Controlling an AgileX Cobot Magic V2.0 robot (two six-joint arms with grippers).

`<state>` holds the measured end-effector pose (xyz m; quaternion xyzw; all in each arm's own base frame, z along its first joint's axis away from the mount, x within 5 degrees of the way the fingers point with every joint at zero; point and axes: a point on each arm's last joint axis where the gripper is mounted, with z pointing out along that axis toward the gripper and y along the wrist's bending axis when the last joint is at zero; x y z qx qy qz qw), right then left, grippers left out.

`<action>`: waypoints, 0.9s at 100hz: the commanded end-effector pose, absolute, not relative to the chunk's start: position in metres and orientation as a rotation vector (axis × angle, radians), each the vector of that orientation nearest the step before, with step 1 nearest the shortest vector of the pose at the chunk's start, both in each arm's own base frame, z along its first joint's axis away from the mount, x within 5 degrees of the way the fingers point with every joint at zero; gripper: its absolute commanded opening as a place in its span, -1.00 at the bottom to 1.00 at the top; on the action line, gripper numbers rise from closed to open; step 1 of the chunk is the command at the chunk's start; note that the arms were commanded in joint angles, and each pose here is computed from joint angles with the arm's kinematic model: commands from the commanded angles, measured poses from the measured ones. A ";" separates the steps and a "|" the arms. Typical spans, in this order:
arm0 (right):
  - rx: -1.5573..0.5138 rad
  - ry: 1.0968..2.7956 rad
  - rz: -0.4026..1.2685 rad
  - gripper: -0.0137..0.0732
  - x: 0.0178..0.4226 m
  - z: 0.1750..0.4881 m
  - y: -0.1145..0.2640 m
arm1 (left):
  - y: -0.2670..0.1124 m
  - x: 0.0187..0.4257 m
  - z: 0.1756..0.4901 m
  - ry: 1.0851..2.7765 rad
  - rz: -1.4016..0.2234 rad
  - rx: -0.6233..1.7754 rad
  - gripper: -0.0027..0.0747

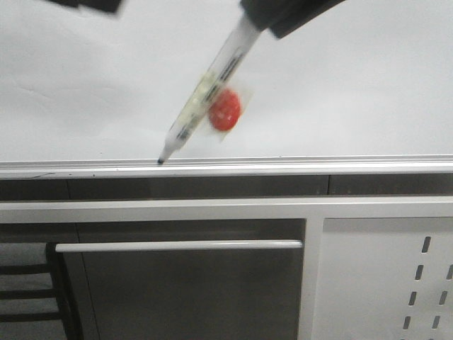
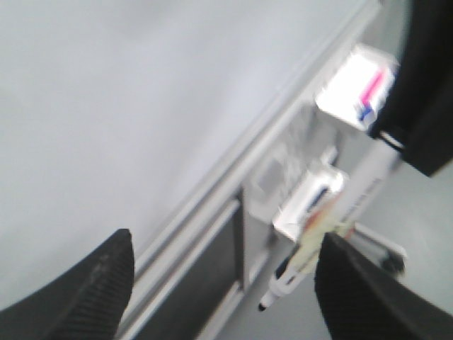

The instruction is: Write number 1 on whiteboard

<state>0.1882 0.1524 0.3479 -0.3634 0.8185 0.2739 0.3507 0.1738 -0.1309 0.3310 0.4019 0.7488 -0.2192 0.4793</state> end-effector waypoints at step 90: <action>-0.614 1.587 0.392 -0.78 0.117 0.337 0.082 | -0.071 0.146 0.336 1.696 -0.526 0.246 -0.98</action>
